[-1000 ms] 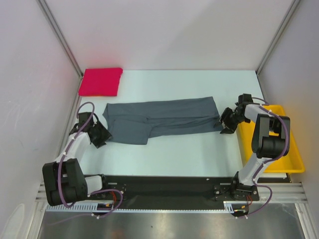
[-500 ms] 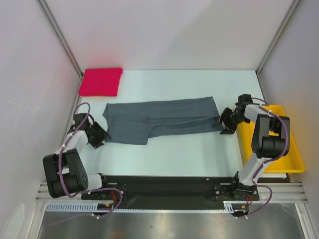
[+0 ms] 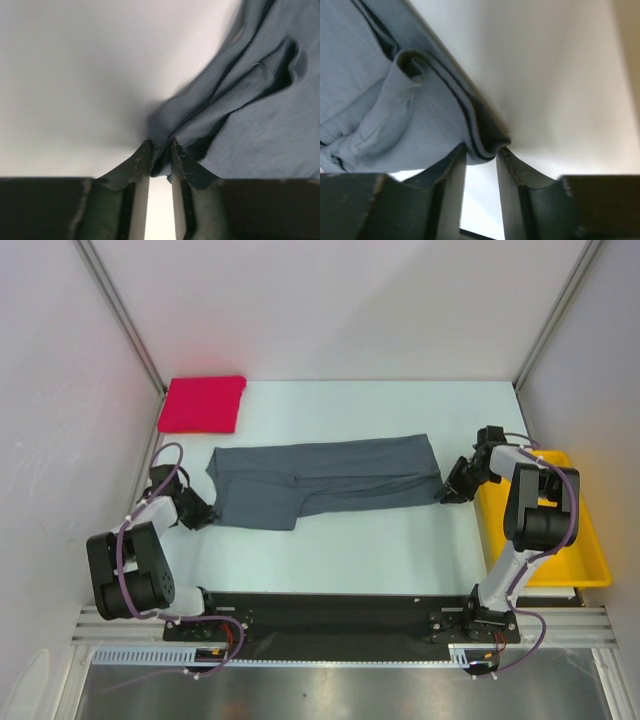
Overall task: Fold and stack the t-shirts
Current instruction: Fold the tshirt
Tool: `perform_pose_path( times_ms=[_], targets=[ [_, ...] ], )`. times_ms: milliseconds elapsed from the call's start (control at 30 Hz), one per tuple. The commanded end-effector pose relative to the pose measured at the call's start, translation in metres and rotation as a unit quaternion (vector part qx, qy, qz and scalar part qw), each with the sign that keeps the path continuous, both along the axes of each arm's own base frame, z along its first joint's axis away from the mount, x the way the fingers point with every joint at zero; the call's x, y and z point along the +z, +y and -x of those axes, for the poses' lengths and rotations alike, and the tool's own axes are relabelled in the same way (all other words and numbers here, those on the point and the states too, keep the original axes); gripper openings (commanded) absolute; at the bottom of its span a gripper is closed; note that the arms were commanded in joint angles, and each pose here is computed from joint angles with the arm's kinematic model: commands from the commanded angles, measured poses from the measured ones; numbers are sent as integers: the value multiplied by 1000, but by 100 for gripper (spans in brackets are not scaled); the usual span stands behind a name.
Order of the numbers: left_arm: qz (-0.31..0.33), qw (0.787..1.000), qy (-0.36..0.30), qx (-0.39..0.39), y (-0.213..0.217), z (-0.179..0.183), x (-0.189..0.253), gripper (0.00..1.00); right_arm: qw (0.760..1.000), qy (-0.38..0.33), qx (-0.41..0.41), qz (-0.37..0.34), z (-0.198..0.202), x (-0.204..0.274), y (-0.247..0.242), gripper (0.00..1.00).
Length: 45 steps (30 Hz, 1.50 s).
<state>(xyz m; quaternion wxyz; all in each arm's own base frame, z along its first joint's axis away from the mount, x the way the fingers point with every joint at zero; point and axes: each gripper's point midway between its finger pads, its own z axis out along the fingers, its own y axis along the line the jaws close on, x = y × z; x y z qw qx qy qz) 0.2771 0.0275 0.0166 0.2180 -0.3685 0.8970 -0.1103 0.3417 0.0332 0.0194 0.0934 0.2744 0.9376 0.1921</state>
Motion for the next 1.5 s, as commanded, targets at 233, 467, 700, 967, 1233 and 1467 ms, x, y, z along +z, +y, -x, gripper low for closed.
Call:
perform_pose_path(
  times_ms=[233,467,700,967,1233,1467],
  targets=[
    [-40,999,15,8,19,-3,-9,0,992,33,2,121,15,-18,-34,0],
    [-52,998,16,13,22,3,1,0,990,27,1,135,22,-9,-38,0],
    [-55,998,-12,23,21,5,26,57,990,-10,40,132,12,21,-30,50],
    [-45,997,-58,-15,-2,16,52,54,988,-100,97,65,6,75,26,60],
    [-52,994,-62,-75,-24,4,50,51,949,-175,217,-145,5,97,195,60],
    [-42,996,-43,-72,-28,11,38,49,919,-146,285,-232,31,76,321,59]
  ],
)
